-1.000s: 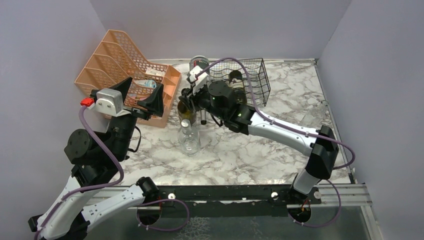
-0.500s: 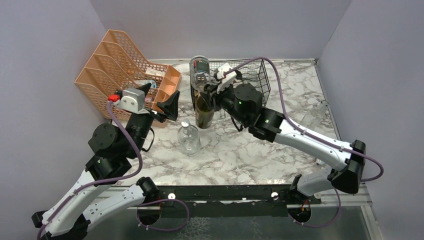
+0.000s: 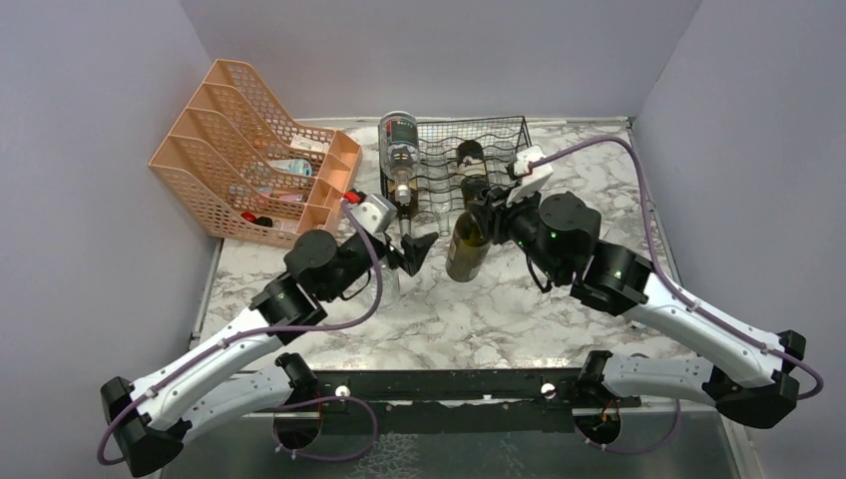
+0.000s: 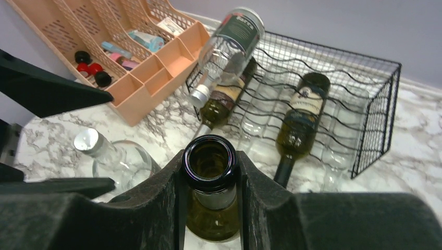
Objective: Put the wine bottle on the wine rack
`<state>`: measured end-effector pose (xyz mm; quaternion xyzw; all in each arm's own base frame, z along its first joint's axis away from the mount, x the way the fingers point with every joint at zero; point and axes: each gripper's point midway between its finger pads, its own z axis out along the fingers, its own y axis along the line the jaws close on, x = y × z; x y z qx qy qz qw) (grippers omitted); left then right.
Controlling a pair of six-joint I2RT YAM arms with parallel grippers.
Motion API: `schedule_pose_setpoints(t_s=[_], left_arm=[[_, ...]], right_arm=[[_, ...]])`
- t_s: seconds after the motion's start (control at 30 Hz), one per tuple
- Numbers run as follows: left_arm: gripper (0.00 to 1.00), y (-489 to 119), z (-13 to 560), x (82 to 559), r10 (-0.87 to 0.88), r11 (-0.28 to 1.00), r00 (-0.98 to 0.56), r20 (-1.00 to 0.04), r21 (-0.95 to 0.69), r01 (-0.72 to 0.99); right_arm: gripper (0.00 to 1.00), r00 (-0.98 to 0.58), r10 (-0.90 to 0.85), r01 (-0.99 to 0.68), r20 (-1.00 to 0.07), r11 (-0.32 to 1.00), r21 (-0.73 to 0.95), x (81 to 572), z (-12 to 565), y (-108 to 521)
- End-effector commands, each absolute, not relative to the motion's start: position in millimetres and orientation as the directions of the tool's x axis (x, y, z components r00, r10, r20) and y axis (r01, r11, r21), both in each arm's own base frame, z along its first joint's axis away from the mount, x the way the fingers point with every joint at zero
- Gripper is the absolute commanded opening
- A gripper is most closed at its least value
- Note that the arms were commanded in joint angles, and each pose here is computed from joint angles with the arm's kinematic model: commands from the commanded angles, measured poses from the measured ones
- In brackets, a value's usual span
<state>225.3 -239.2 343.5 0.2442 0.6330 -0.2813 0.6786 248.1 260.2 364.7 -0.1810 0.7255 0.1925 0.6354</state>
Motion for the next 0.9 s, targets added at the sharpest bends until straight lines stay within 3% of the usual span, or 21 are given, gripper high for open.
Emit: schedule_pose_setpoints(t_s=[0.0, 0.33, 0.87], left_arm=[[0.99, -281.0, 332.2, 200.5, -0.131, 0.522, 0.074, -0.989, -0.005, 0.853], [0.99, -329.3, 263.6, 190.5, -0.065, 0.327, 0.001, -0.998, -0.02, 0.945], [0.99, -366.9, 245.7, 165.6, -0.077, 0.089, -0.036, -0.996, -0.043, 0.995]], right_arm=[[0.01, -0.158, 0.088, -0.434, -0.983, 0.889, 0.149, 237.0, 377.4, 228.9], [0.01, -0.173, 0.158, -0.478, -0.972, 0.85, 0.223, 216.7, 393.6, 216.2], [0.01, -0.101, 0.27, -0.685, -0.958, 0.679, 0.264, 183.1, 452.0, 232.0]])
